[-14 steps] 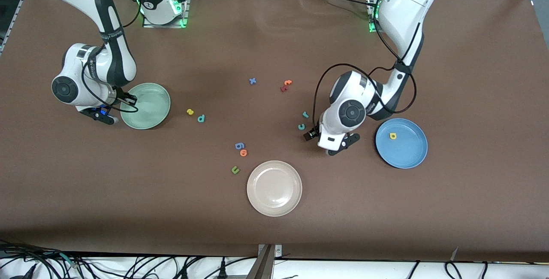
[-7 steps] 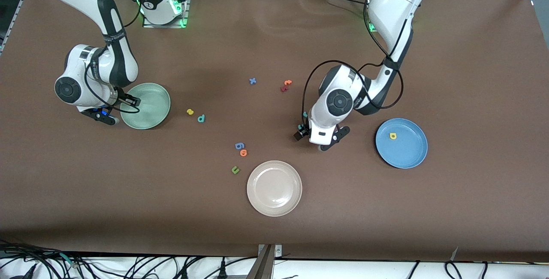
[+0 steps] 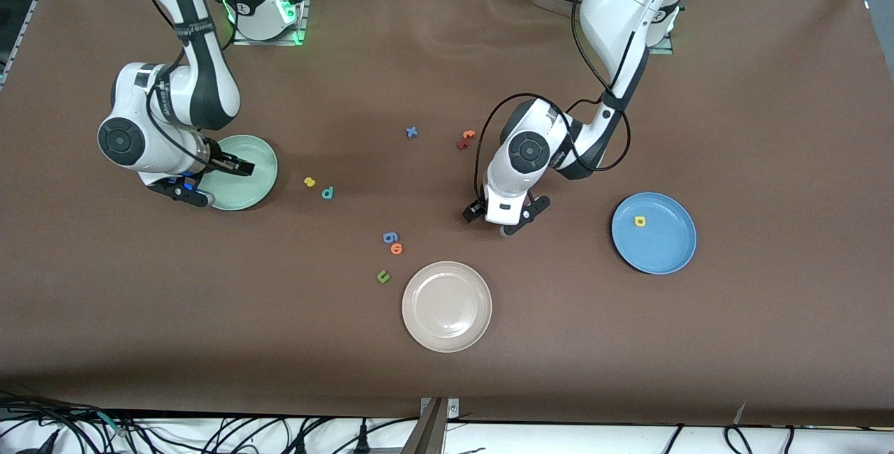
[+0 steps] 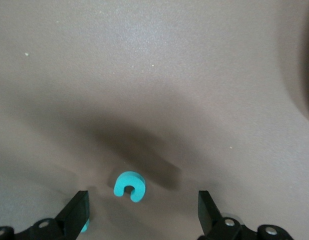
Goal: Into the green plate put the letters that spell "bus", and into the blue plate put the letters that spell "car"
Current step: 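Place the yellow u on the green plate while the left gripper returns, then grasp the teal c and yellow 2 with the left and right grippers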
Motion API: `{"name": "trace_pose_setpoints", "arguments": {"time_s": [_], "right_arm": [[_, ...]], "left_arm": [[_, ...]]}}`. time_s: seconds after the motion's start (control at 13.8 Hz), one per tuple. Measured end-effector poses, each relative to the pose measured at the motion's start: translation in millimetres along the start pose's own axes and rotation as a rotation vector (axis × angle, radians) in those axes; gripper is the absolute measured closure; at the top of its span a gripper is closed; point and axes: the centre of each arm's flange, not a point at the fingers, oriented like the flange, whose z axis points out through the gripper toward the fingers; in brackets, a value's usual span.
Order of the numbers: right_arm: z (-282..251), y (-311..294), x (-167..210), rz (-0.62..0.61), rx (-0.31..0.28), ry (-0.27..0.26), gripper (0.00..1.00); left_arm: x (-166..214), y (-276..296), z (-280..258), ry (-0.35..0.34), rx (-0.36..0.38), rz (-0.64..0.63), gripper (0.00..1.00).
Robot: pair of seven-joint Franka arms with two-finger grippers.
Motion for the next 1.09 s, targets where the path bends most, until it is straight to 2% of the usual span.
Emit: {"name": "trace_pose_setpoints", "arguments": {"time_s": [0.07, 0.15, 0.36, 0.44, 0.51, 0.65, 0.87, 1.09], "right_arm": [[-7, -12, -2, -0.018, 0.001, 0.015, 0.0], [-9, -22, -5, -0.033, 0.001, 0.026, 0.0], [1, -67, -18, 0.009, 0.005, 0.072, 0.01], [7, -82, -24, 0.051, 0.003, 0.082, 0.01], [14, -95, -28, 0.113, 0.001, 0.089, 0.01], [32, -115, -33, 0.253, -0.004, 0.104, 0.01], [53, -132, -36, 0.432, 0.002, 0.129, 0.01], [70, -129, -33, 0.518, 0.024, 0.163, 0.01]], "left_arm": [[1, -1, 3, 0.0, 0.004, -0.001, 0.11], [2, -2, 5, 0.0, 0.006, -0.002, 0.11], [0, -2, 6, 0.0, 0.007, 0.0, 0.22], [-1, -1, 6, 0.001, 0.006, 0.002, 0.31], [-1, -1, 6, 0.001, 0.007, 0.003, 0.32], [-2, -1, 6, 0.003, 0.007, 0.006, 0.44], [-4, 0, 5, 0.012, 0.009, 0.019, 0.5], [-3, 1, 5, 0.013, 0.008, 0.02, 0.54]]}}
